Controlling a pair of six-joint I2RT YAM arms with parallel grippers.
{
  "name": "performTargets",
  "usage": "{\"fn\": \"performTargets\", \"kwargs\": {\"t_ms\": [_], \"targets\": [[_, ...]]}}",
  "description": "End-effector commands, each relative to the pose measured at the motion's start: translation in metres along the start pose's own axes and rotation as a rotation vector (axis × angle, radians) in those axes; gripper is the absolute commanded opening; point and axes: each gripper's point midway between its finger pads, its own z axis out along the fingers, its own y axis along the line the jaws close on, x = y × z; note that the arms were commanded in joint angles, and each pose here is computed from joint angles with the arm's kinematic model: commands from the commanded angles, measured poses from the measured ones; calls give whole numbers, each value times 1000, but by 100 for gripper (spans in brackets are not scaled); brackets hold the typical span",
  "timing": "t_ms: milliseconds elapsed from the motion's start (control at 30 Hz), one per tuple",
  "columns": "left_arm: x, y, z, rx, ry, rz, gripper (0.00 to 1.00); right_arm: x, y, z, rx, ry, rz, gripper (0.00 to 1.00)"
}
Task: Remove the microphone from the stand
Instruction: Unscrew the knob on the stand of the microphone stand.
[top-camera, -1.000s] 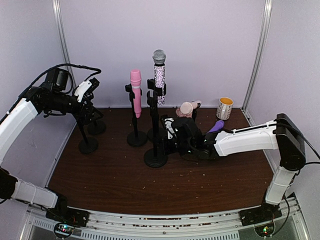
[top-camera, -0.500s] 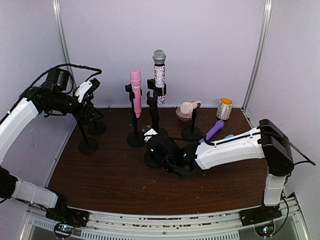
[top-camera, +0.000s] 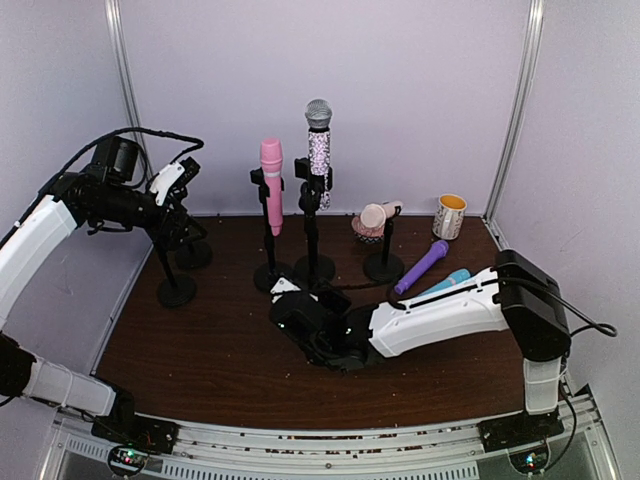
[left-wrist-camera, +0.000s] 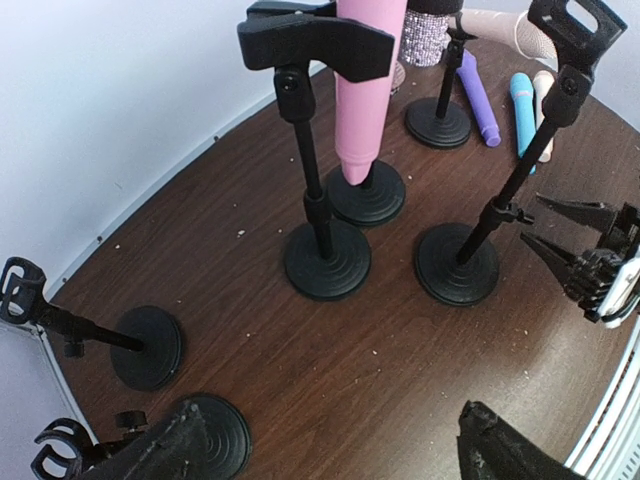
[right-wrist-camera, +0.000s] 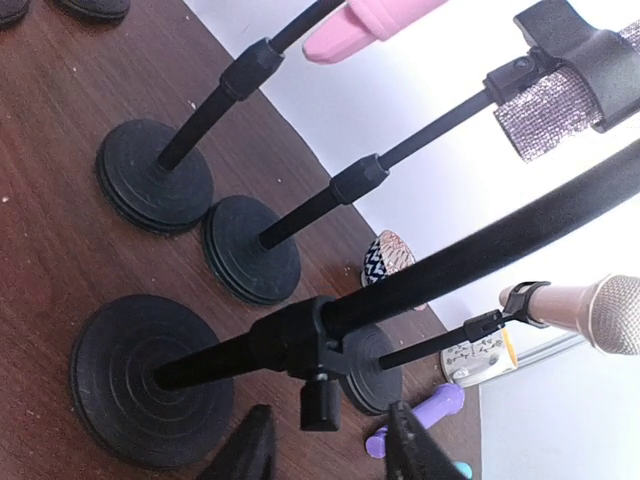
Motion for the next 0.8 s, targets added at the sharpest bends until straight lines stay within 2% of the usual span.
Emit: {"fn": "performTargets", "kwargs": {"t_ms": [0,133,233,433,700,767], "targets": [[-15,1,-7,-7,-45,21,89,-38,-45,-23,-64,-59,223,47],[-14,1,-6,-7,-42,22,89,-50,-64,-39,-273,-86,518,52],[-12,1,-6,-5,-39,23,89,-45,-69,-48,-469,-83,759,53],[-14,0,-4,4,-41,22,89,-13,-66,-35,-777,24,1252,53],[-16,-1,-5,9,-49,22,89,-9,-26,-30,-1136,191,1628,54],[-17,-1,-5,10,-49,21,89,-16,-22,-28,-1238,183,1747,53]]}}
